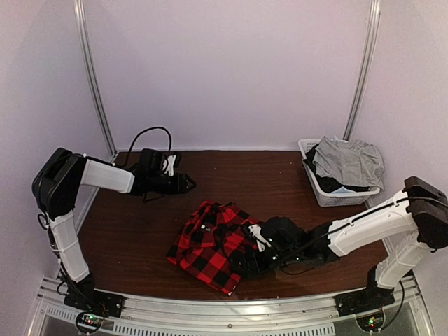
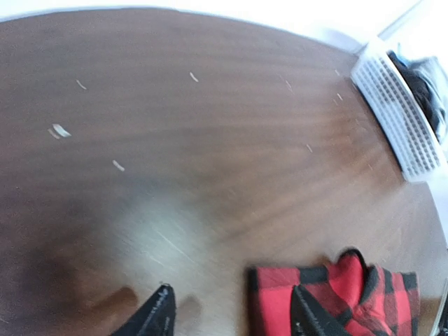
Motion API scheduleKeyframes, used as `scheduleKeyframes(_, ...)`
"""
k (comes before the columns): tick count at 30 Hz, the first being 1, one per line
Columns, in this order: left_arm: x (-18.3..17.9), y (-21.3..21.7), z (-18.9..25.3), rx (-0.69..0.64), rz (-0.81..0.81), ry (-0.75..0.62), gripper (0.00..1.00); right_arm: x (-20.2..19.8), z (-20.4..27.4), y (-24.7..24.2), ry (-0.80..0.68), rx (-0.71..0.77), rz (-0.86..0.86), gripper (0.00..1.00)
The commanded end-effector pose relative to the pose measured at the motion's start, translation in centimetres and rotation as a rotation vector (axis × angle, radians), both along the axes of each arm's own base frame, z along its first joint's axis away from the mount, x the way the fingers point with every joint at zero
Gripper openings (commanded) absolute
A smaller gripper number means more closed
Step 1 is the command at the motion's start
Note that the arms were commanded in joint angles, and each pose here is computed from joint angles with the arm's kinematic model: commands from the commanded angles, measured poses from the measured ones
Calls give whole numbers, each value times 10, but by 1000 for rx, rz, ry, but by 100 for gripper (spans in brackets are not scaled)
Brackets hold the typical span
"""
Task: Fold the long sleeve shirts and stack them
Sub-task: Rotate the square-folded shirt at the center of the board.
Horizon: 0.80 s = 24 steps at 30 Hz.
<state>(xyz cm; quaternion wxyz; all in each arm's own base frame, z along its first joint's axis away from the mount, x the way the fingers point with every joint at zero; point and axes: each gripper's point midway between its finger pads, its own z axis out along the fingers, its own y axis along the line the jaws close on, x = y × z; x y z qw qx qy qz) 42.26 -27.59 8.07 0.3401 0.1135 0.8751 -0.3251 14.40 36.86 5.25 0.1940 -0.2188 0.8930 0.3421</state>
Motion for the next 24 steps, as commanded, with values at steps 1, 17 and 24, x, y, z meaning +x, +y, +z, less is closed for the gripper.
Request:
scheduleKeyframes(1, 23, 24, 11, 95, 36, -70, 61, 31, 24, -28, -150, -123, -105, 94)
scheduleKeyframes(17, -105, 30, 51, -38, -7, -83, 76, 154, 50, -24, -253, -191, -52, 100)
scheduleKeyframes(24, -155, 35, 39, -88, -30, -15, 86, 167, 21, -6, -168, -181, 64, 100)
